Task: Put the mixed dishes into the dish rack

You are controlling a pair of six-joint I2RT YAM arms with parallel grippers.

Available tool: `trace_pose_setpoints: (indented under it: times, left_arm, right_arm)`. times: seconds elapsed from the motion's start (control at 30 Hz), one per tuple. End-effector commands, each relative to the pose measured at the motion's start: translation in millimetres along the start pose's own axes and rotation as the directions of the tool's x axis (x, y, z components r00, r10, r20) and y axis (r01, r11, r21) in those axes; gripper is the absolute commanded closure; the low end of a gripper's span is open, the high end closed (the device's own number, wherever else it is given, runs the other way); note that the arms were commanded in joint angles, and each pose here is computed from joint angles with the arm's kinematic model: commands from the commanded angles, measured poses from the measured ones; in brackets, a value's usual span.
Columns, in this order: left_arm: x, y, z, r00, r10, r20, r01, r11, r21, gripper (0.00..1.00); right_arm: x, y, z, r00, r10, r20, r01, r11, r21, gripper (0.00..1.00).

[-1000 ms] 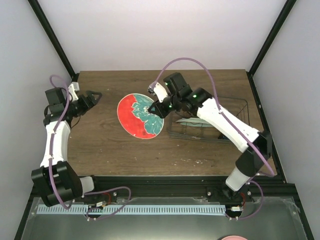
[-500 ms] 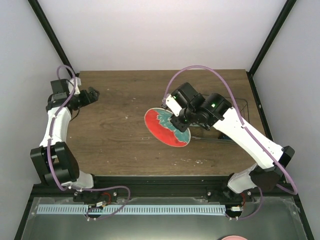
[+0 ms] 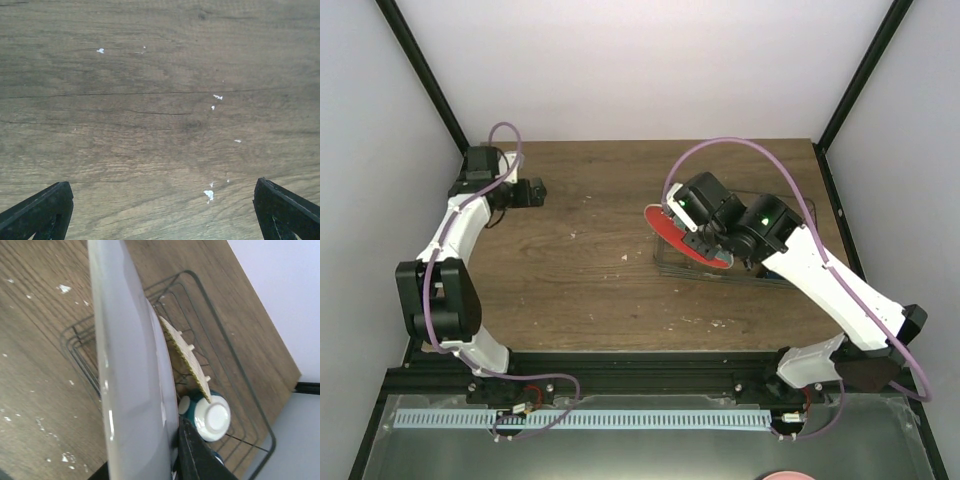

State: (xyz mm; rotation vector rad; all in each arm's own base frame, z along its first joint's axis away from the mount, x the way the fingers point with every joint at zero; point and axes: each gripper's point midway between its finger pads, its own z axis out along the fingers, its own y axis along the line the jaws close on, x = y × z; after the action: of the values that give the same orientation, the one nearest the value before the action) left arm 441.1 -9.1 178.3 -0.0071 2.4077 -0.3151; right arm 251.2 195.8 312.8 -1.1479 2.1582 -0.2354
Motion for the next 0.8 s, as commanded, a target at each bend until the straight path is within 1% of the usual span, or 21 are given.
trace_pose_setpoints:
  times: [0.0,0.13,0.33,0.6,0.67,0.77]
  left_arm:
    - [-7,6,2,0.993,0.116,-0.022,-0.118,0.984,-0.136,0.00]
    - [-12,0,3,0.989,0.148,-0.017,-0.149,0.977,-0.154,0.00]
    - [-15,-1,2,0.988,0.154,-0.012,-0.154,0.976,-0.155,0.00]
    - [-12,1,8,0.989,0.143,-0.028,-0.145,0.978,-0.152,0.00]
    - [-10,1,9,0.990,0.137,-0.030,-0.140,0.978,-0.152,0.00]
    - [-10,1,8,0.991,0.133,-0.030,-0.136,0.979,-0.152,0.00]
  right_arm:
    - [-7,-30,-13,0.997,-0.015,0.070,0.003,0.986,0.168,0.99]
    - [2,-30,-12,0.997,-0.034,0.063,0.021,0.982,0.189,0.99]
    - [37,-31,-8,0.998,-0.049,-0.036,0.056,0.973,0.225,0.99]
    - [79,-45,-8,0.984,-0.082,-0.159,0.134,0.928,0.349,0.99]
    - [85,-45,-4,0.977,-0.104,-0.184,0.167,0.915,0.367,0.99]
    - [87,-44,4,0.971,-0.146,-0.189,0.210,0.899,0.384,0.99]
